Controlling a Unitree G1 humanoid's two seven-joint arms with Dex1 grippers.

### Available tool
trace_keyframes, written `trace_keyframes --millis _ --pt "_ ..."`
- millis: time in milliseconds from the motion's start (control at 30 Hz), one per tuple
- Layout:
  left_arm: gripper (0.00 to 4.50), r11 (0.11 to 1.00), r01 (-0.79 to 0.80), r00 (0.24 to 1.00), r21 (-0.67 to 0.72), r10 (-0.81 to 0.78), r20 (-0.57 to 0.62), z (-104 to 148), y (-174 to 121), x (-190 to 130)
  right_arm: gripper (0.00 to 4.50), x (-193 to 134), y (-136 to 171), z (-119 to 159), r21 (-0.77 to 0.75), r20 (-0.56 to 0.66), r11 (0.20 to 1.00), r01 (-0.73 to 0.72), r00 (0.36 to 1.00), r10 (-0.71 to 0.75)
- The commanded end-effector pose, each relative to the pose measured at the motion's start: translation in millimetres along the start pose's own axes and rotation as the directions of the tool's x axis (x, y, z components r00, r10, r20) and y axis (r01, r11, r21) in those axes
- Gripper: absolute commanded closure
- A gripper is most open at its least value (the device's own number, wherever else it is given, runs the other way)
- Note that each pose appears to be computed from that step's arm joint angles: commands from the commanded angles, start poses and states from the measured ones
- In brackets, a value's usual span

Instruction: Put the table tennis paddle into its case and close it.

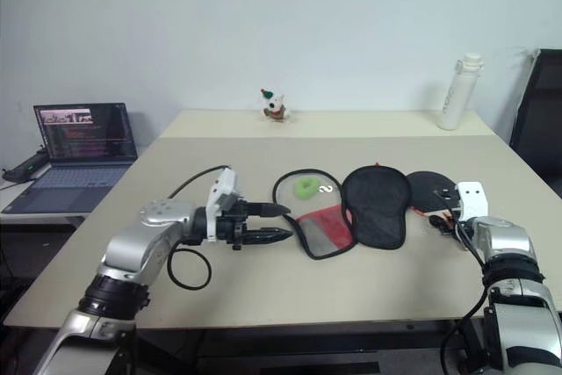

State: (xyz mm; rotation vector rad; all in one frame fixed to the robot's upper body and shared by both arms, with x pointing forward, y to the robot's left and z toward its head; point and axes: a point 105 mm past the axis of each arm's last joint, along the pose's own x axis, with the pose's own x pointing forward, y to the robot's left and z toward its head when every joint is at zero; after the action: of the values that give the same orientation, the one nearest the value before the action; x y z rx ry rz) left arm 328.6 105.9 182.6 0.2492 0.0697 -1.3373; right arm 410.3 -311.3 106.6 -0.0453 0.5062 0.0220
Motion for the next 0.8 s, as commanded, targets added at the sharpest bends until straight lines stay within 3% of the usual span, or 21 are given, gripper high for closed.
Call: trace_keyframes --millis 33,200,367,467,600,800 --pt "1.57 0.999 -0.023 1.000 0.043 0.022 0.017 10.1 1.0 -6.8 1.85 -2.7 -11.3 0.6 0.006 0.009 0.999 0.045 0.999 -0.045" --pt "1.57 0.999 -0.031 0.999 0.042 0.030 0.016 9.6 1.7 -8.4 3.32 -13.5 -34.6 19.9 0.030 0.101 0.986 0.162 0.981 -0.164" --pt "1.57 0.998 -0.044 0.999 0.036 0.044 0.016 8.4 2.6 -11.0 3.41 -41.2 -60.4 62.1 0.099 0.233 0.960 0.261 0.932 -0.278" --pt "1.57 0.998 -0.047 0.999 0.033 0.046 0.017 7.7 2.0 -12.3 3.41 -57.1 -54.2 84.6 0.135 0.295 0.962 0.238 0.917 -0.268" --pt "1.57 0.998 -0.049 0.999 0.030 0.049 0.016 6.8 2.0 -14.8 3.41 -68.7 3.8 93.4 0.147 0.326 0.986 0.084 0.937 -0.128" --pt "1.57 0.998 -0.053 0.999 0.026 0.053 0.005 5.5 3.5 -18.2 3.41 -73.9 114.8 68.0 0.232 0.288 0.961 -0.152 0.954 0.082"
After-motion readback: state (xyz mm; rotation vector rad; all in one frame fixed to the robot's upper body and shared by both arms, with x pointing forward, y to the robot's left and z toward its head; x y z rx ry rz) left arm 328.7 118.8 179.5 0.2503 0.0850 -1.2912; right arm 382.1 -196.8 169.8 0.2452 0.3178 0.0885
